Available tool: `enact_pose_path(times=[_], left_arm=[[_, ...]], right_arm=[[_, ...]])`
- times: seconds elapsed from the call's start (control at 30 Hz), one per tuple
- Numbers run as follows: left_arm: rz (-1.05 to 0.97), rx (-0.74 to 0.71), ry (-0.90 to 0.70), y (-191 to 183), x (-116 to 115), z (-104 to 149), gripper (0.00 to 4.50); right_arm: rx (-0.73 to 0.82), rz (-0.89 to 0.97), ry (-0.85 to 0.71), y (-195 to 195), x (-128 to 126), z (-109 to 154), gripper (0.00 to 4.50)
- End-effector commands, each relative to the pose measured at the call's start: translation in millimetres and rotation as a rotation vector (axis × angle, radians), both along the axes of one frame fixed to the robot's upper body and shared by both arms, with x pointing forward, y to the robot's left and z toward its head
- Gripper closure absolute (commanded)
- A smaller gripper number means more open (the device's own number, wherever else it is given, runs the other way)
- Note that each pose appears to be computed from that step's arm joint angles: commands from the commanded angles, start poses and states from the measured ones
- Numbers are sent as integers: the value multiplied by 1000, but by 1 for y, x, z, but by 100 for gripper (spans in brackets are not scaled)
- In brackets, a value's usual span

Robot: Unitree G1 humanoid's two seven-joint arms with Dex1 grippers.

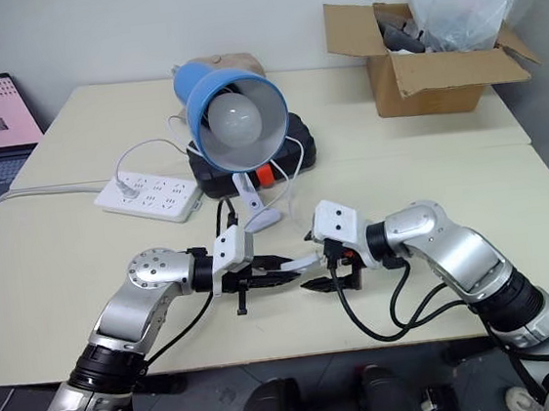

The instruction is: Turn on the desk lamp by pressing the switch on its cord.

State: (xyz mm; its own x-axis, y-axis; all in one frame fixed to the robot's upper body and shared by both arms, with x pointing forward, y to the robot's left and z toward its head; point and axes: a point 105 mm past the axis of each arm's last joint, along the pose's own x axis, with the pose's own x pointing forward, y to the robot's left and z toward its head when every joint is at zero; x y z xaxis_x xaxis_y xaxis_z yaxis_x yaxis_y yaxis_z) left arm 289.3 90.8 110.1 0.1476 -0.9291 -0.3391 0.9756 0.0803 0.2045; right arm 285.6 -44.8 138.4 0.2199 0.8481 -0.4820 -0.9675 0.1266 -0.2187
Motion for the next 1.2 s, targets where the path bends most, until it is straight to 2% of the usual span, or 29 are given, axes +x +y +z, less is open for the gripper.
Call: enact_pose_path(times=[0.03,0.13,0.17,0.2,0.3,0.5,0.6,1.0,1.07,1.2], left_arm=[[-29,-6,-49,-5,-2,10,408],[-31,-5,-52,-5,-1,10,408],[-31,-5,-52,-5,-1,10,408],[-31,-5,-53,-5,-2,10,408],[-33,-4,-54,-6,-2,10,408],[-32,-9,-63,-7,-1,12,408],[-31,-10,-65,-7,-1,12,408],[-33,-9,-80,-9,1,12,408],[-30,-8,-86,-9,2,12,408],[-30,-9,-88,-9,2,12,408]], right_arm=[[3,23,-33,2,0,7,0],[-4,20,-29,1,2,5,45],[-6,20,-29,1,2,5,85],[-6,20,-29,1,2,4,93],[-8,19,-28,1,2,3,158],[-25,27,-36,0,3,1,320],[-32,34,-41,0,3,0,370],[-2,61,-47,2,0,4,377],[15,68,-46,2,-1,7,307],[45,63,-51,2,0,12,212]])
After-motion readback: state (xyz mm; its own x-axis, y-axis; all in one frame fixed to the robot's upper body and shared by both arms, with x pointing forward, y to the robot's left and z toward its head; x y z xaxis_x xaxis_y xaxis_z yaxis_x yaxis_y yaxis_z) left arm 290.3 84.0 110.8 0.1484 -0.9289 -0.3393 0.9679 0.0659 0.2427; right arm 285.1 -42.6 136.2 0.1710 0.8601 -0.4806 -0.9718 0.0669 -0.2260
